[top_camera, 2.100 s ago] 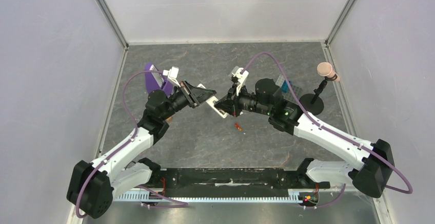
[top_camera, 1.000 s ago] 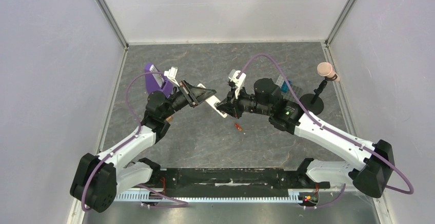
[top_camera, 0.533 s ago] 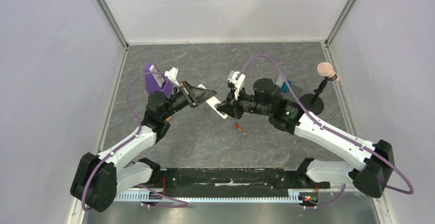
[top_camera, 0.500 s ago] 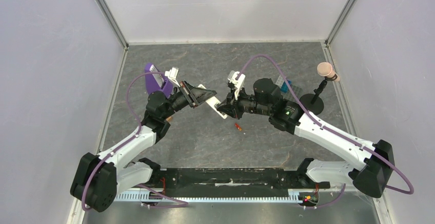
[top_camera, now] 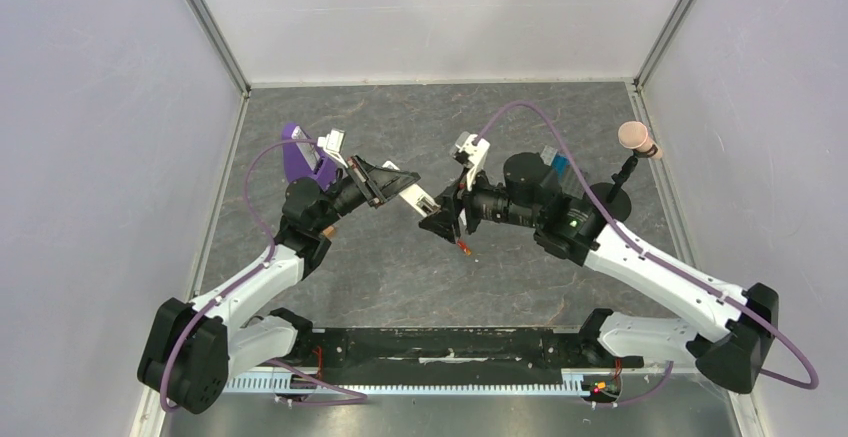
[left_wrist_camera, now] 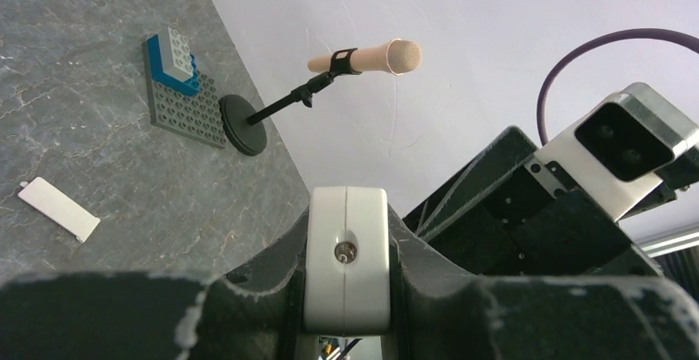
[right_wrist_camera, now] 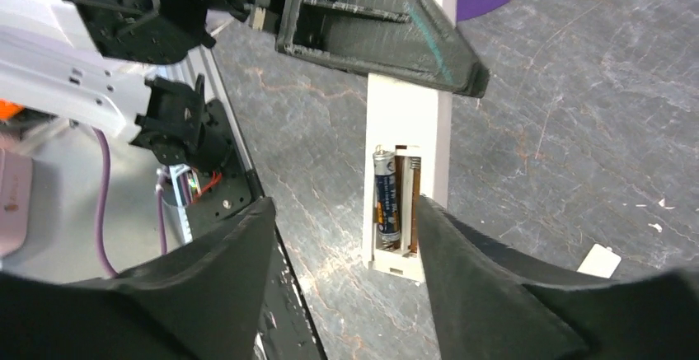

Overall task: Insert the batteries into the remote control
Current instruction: Load the battery into the remote control.

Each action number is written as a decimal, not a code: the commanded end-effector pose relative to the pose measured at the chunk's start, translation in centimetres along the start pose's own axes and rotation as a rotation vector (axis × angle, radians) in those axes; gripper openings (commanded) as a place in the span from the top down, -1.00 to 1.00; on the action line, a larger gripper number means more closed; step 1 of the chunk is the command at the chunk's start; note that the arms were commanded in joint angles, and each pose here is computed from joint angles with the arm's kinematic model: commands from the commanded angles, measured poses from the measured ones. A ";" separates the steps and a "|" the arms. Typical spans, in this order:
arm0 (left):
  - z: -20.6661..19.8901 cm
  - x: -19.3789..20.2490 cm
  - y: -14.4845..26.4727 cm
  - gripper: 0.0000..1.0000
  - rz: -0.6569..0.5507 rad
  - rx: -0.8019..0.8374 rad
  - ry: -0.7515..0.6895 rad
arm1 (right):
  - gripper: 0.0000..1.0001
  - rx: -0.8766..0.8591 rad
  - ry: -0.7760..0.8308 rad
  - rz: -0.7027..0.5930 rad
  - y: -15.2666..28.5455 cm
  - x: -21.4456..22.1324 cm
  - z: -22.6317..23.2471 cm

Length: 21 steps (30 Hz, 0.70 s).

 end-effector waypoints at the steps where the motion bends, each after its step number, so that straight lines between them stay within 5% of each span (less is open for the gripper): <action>1: -2.1 -1.1 0.0 0.96 -0.052 0.083 -0.043 | -0.47 0.028 -0.074 -0.156 2.4 -4.4 1.3; 5: -2.8 -1.5 0.4 0.96 -0.082 0.106 -0.068 | -0.96 0.164 -0.332 -0.209 2.8 -4.2 -0.3; 13: -3.8 -2.4 1.0 0.96 -0.153 0.108 -0.105 | -0.96 0.110 -0.802 -0.370 2.0 -1.8 -0.8; 21: -4.0 -2.7 1.4 0.96 -0.179 0.084 -0.085 | -0.96 -0.063 -0.890 -0.482 1.3 -3.5 0.3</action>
Point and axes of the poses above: each gripper's point midway between its finger pads, its own y axis back along the fingers, its own z axis along the line the jaws close on, x = y × z, the point moved 4 cm from there along y, back along the fingers, and after that the axes turned 3 degrees about -y, right-handed, at the moved point
